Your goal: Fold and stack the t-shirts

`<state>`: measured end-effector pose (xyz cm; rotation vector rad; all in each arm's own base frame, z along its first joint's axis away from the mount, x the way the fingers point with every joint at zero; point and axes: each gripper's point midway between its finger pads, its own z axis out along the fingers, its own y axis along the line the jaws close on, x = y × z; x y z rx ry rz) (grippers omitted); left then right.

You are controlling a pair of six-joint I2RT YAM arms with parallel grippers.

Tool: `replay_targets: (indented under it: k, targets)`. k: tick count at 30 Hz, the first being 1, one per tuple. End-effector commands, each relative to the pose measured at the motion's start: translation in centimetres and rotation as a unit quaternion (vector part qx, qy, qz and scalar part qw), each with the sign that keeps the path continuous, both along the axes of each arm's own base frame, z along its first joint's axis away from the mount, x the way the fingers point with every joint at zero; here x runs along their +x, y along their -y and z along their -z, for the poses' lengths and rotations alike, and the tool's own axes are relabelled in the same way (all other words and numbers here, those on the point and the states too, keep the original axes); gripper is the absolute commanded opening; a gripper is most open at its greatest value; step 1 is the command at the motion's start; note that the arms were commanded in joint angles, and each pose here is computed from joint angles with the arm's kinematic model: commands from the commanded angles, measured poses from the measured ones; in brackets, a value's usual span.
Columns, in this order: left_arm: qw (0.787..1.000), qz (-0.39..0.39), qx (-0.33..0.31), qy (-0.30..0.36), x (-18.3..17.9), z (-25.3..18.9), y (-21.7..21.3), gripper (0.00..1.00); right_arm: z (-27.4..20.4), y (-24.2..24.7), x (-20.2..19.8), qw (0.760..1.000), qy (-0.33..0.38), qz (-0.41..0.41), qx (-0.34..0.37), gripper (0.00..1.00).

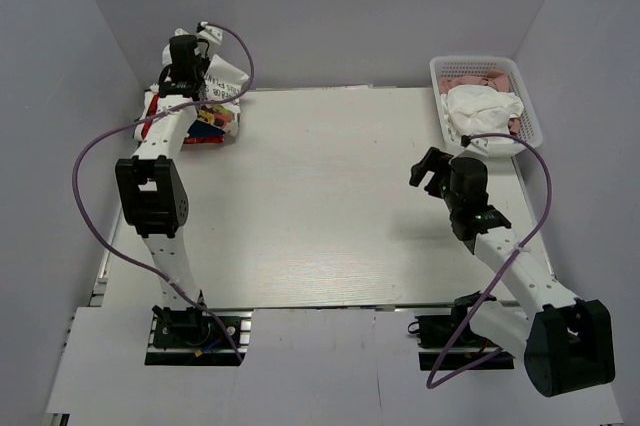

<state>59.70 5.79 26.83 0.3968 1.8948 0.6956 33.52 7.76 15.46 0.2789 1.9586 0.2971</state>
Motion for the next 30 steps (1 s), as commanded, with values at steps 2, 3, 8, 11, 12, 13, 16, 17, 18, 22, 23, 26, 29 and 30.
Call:
replay_targets:
  k: [2,3,8,11,12,13,16,17,18,22,23,26,29,30]
  targets:
    - [0.999,-0.022,-0.013,0.029,1.3,-0.9,-3.7,0.00,-2.2,0.0,1.4,1.000,0.024,0.005,-0.005,0.90]
    - [0.999,-0.026,-0.008,0.033,1.6,-0.7,-4.4,0.00,-2.2,0.0,1.4,1.000,0.023,0.005,-0.006,0.90]
    - [0.998,-0.054,-0.008,0.034,2.9,1.6,-8.4,0.00,-1.5,-0.1,2.1,1.000,0.005,0.004,-0.015,0.90]
    - [0.997,-0.061,-0.019,0.032,3.9,3.2,-9.8,0.00,-0.9,0.0,2.5,1.000,-0.011,0.005,-0.024,0.90]
    - [0.997,-0.069,-0.018,0.036,4.0,3.3,-10.9,0.00,-1.2,-0.1,2.7,1.000,-0.010,0.006,-0.023,0.90]
    - [0.997,-0.065,-0.020,0.027,4.6,4.7,-10.8,0.00,-0.8,0.1,2.6,0.999,-0.017,0.009,-0.028,0.90]
    - [0.996,-0.080,-0.031,0.033,4.9,5.3,-12.3,0.02,-0.2,0.1,3.0,0.999,-0.031,0.010,-0.032,0.90]
    - [0.996,-0.082,-0.037,0.029,5.1,6.1,-12.3,0.14,0.4,0.1,3.1,0.999,-0.041,0.010,-0.035,0.90]
    - [0.996,-0.082,-0.037,0.029,5.1,6.1,-12.3,0.32,0.3,0.0,3.2,0.999,-0.042,0.009,-0.033,0.90]
    - [0.990,-0.125,-0.048,0.033,4.5,6.9,-13.3,0.96,0.2,-0.6,3.7,0.998,-0.048,0.001,-0.031,0.90]
    - [0.988,-0.139,-0.058,0.040,4.0,6.6,-14.0,1.00,0.3,-0.6,3.7,0.998,-0.050,0.000,-0.030,0.90]
    - [0.973,-0.193,-0.087,0.090,2.6,4.2,-15.5,1.00,0.1,-0.8,3.7,0.998,-0.050,-0.007,-0.027,0.90]
    - [0.965,-0.216,-0.093,0.119,1.6,1.9,-15.9,1.00,-0.3,-0.9,3.4,0.999,-0.045,-0.011,-0.024,0.90]
    - [0.963,-0.217,-0.099,0.121,1.3,1.7,-15.8,1.00,-0.6,-0.9,3.4,0.999,-0.037,-0.009,-0.020,0.90]
